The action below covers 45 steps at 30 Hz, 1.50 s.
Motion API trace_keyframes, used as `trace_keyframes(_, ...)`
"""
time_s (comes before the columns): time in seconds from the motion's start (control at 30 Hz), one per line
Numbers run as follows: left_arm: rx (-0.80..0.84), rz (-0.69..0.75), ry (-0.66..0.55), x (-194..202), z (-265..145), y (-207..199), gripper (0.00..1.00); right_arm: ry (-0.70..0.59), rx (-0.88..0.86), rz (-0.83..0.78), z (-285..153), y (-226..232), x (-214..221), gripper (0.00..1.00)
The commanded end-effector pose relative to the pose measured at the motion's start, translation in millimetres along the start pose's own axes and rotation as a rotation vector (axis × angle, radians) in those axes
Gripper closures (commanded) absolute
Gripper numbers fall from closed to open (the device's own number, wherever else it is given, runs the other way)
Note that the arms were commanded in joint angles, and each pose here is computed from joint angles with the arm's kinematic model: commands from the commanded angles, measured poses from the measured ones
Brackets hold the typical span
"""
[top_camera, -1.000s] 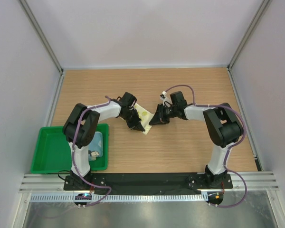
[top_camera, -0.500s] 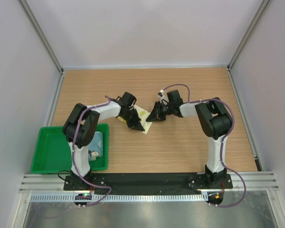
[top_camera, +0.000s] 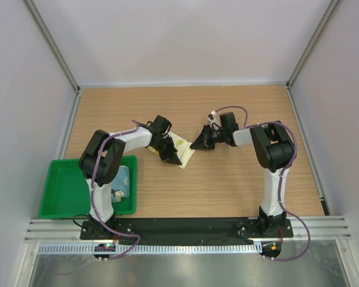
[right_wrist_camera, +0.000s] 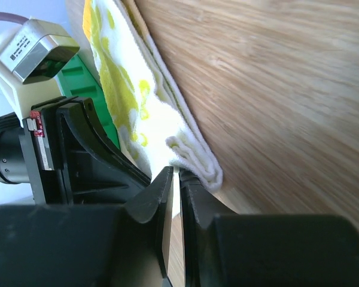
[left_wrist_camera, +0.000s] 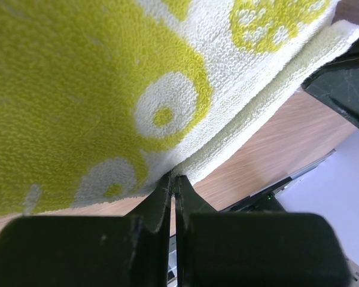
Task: Roll the towels
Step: Roll the towel
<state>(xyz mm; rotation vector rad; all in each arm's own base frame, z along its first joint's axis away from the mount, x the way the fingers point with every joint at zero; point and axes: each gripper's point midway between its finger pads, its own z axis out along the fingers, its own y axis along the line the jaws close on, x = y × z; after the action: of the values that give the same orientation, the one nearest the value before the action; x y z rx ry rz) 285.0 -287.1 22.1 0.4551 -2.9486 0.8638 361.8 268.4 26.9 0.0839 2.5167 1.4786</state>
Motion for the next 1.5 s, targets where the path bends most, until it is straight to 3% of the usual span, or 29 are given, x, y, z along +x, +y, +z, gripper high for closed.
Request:
trace_keyframes(0.0, -0.086, 0.001, 0.017, 1, 4, 21, 1.00, -0.039, 0.032, -0.001, -2, -13, -7, 0.83)
trace_keyframes(0.13, -0.096, 0.008, 0.031, 2, 4, 23, 0.93, -0.038, 0.043, 0.004, -5, -16, -1, 0.83)
trace_keyframes(0.27, -0.141, 0.060, -0.004, -7, -6, 22, 0.76, -0.036, 0.050, 0.009, -6, -19, 2, 0.83)
trace_keyframes(0.4, -0.251, 0.144, -0.096, -23, -30, 25, 0.66, -0.039, 0.068, 0.003, -4, -21, 4, 0.83)
trace_keyframes(0.63, -0.477, 0.383, -0.301, -45, -74, 11, 0.67, -0.017, 0.098, -0.020, 1, -24, 10, 0.83)
trace_keyframes(0.8, -0.478, 0.619, -0.440, -28, -82, -37, 0.67, 0.009, 0.092, -0.003, 5, -28, 11, 0.83)
trace_keyframes(1.03, -0.461, 0.886, -0.433, 12, -55, -77, 0.66, 0.021, 0.094, 0.011, 8, -31, 11, 0.83)
trace_keyframes(1.47, -0.513, 0.894, -0.356, 9, -17, -65, 0.65, 0.047, 0.090, 0.025, 11, -33, 14, 0.83)
